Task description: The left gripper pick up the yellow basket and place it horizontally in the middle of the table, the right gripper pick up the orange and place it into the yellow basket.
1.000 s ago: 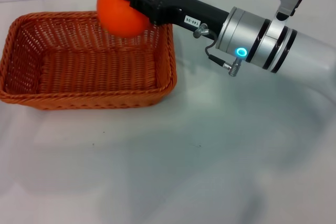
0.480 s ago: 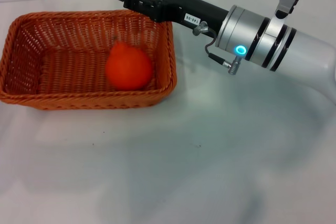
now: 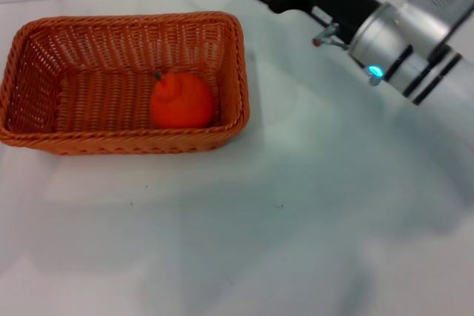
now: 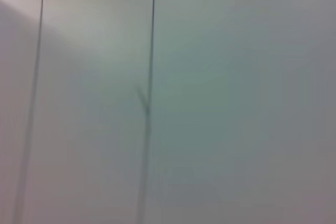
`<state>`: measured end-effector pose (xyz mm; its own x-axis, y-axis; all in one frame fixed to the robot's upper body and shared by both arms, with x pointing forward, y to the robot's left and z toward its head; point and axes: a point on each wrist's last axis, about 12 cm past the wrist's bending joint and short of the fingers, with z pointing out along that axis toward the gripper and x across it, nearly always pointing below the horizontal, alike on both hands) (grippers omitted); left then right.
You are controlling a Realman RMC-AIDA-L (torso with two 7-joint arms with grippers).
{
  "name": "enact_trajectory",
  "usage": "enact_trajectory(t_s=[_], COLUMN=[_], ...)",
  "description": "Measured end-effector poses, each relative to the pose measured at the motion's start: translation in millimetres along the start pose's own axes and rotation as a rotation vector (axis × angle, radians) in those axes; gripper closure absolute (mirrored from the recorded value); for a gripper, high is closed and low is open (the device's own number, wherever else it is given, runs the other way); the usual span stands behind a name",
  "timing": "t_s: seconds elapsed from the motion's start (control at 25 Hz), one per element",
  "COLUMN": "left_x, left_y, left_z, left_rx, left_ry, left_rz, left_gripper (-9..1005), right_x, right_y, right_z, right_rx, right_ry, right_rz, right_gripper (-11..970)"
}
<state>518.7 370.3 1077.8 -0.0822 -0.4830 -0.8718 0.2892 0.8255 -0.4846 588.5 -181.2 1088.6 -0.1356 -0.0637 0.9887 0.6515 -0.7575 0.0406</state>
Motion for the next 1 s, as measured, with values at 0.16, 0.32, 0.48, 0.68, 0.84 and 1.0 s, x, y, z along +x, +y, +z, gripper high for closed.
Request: enact_trajectory(t_s=[0.16, 0.32, 0.48, 0.68, 0.84, 1.0], left_x=[0.3, -1.9, -1.1, 4.3, 7.9, 10.8], left_y=[5.7, 15.0, 21.8, 29.5, 31.0, 30.0], left_z=[-1.9, -8.3, -13.3, -25.8, -29.5, -29.8], left_rx=[-0.048, -0.119, -0.177, -0.251, -0.266, -0.266], left_ry=[-0.001, -0.021, -0.022, -0.046, -0.046, -0.045], left_rz=[0.03, 0.093, 0.145, 0.181, 0.178, 0.19], left_gripper=[203, 202, 202, 202, 202, 202], right_x=[0.0, -2.8, -11.5, -24.7, -30.6, -34.9], right_y=[13.5, 35.3, 47.2, 50.5, 51.1, 50.9], right_z=[-24.7, -59.5, -95.4, -134.9, -153.0, -160.2], right_rx=[-0.124, -0.302, -0.433, -0.553, -0.611, -0.634], right_ry=[0.064, 0.098, 0.103, 0.091, 0.074, 0.051], right_rz=[-0.086, -0.059, -0.035, -0.012, -0.004, 0.005], right_gripper=[25, 26, 27, 28, 28, 28])
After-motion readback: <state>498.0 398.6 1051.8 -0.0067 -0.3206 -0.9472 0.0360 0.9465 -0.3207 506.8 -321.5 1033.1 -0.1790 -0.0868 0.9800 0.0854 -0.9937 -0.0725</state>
